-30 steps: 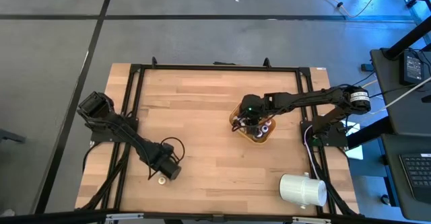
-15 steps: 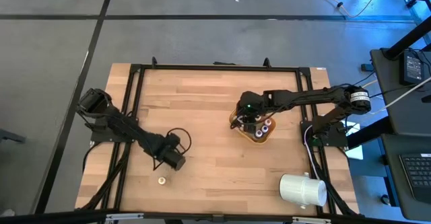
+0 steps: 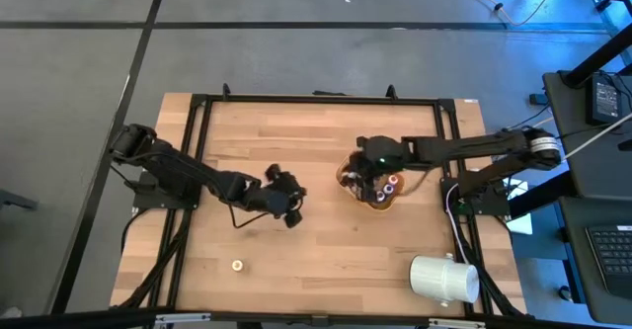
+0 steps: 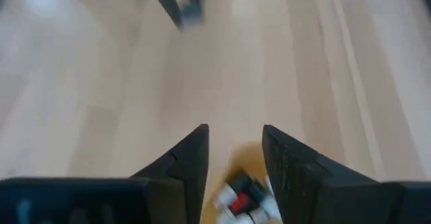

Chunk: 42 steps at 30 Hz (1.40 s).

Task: Pick & Place food coloring
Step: Put the small blue food coloring bottle in the yellow bin

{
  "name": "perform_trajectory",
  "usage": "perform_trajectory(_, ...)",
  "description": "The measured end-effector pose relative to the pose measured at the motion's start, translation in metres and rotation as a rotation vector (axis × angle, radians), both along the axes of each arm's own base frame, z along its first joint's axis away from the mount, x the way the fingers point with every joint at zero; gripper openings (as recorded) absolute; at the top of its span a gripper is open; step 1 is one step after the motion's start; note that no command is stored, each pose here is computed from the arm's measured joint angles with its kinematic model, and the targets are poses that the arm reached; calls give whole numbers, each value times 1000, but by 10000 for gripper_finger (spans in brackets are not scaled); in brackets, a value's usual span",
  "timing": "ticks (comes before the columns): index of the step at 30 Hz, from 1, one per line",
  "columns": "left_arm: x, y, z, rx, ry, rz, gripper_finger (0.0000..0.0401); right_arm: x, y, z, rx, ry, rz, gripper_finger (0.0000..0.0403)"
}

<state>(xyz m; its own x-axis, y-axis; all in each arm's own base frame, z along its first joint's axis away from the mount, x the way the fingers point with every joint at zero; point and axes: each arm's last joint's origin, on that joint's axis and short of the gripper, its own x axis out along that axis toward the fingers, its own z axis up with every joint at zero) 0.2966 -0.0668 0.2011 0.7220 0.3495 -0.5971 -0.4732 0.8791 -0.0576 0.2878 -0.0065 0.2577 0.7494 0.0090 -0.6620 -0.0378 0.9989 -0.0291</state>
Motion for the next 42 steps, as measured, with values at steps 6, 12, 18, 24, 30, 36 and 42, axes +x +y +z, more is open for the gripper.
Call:
perform_trajectory(6,22,4,27,216,-227,-178,70,-12,12,-2,-34,-193,67,141)
perform_trajectory(12,25,8,35,309,-407,-382,68,-13,23,-8,-18,-284,156,141)
perform_trajectory(18,26,20,39,302,-506,-383,73,-10,30,-2,-4,-375,235,141)
perform_trajectory(24,27,22,47,284,-609,-447,72,-9,31,3,-29,-434,237,141)
perform_trajectory(30,27,22,48,286,-613,-444,77,-7,30,7,-44,-468,198,141)
perform_trajectory(36,27,22,50,291,-636,-438,76,-7,30,8,-49,-481,201,141)
perform_trajectory(42,27,22,52,314,-648,-441,80,-6,31,5,-70,-477,253,141)
